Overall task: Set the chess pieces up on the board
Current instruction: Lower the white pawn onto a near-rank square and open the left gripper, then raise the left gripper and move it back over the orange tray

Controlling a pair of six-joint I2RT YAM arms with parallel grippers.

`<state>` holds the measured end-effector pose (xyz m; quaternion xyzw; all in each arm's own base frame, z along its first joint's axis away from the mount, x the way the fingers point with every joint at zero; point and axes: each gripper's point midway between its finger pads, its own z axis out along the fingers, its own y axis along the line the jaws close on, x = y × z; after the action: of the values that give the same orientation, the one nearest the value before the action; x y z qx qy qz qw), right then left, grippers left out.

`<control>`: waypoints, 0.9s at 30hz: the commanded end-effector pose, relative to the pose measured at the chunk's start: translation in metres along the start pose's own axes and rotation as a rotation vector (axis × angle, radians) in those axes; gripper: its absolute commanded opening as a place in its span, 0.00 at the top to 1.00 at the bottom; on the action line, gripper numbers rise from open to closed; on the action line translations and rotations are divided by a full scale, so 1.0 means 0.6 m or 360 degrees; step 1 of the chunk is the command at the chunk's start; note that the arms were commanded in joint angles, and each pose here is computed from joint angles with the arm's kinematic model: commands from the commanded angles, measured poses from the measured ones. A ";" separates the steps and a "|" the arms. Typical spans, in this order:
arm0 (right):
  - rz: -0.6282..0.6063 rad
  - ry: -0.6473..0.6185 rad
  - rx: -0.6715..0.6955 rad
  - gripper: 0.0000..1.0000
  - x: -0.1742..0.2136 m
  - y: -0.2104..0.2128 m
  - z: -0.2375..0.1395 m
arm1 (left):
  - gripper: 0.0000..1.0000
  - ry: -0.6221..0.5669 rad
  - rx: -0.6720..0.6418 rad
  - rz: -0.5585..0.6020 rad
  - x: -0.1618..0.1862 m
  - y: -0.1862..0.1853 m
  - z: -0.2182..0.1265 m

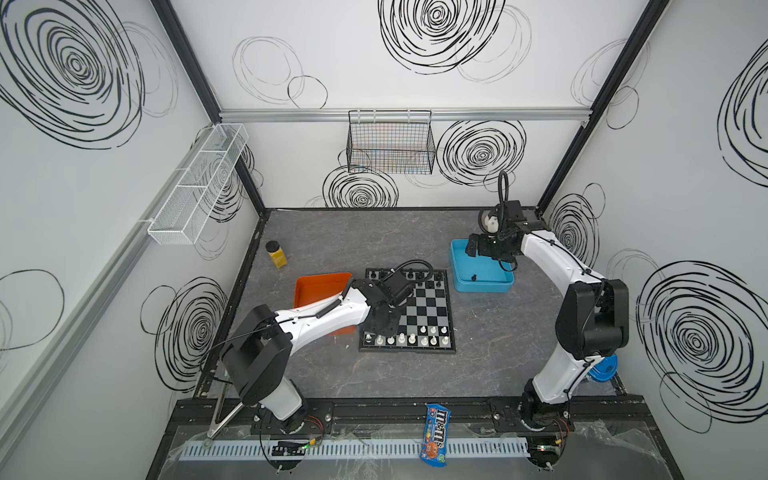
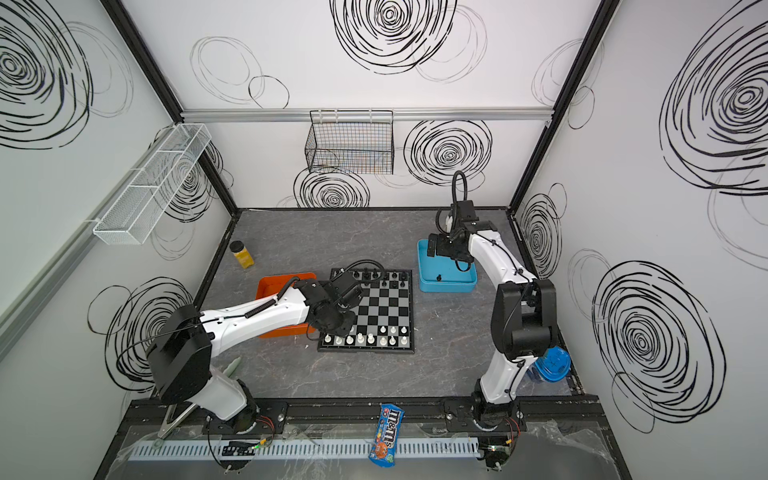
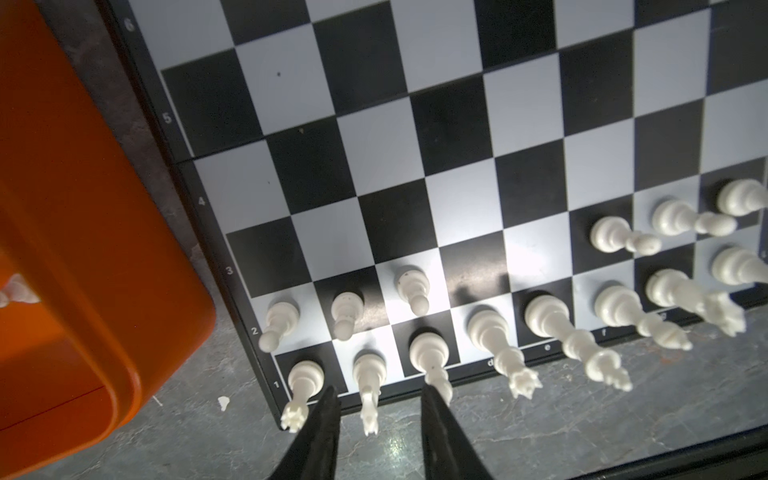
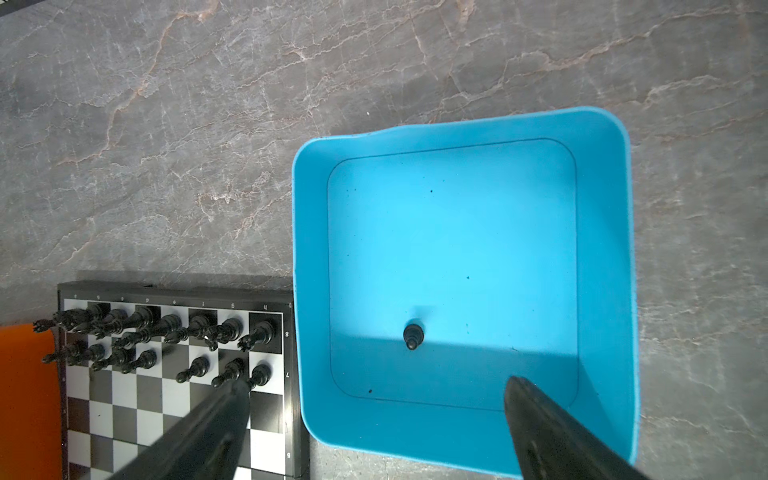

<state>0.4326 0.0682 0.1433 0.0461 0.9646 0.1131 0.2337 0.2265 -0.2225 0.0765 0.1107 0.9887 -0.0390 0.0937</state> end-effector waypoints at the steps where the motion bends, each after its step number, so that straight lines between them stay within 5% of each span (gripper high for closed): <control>1: -0.0005 -0.0075 -0.0016 0.00 -0.009 0.003 -0.026 | 0.59 -0.0074 -0.0043 -0.0038 -0.020 0.022 -0.035; 27: 0.0009 -0.0073 0.0002 0.00 -0.010 0.000 -0.024 | 0.44 -0.0205 -0.0132 -0.0303 -0.086 0.174 -0.069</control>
<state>0.4306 0.0691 0.1483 0.0450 0.9626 0.1177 0.2397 0.2903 -0.1416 0.1153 0.0133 0.9891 -0.0212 0.1450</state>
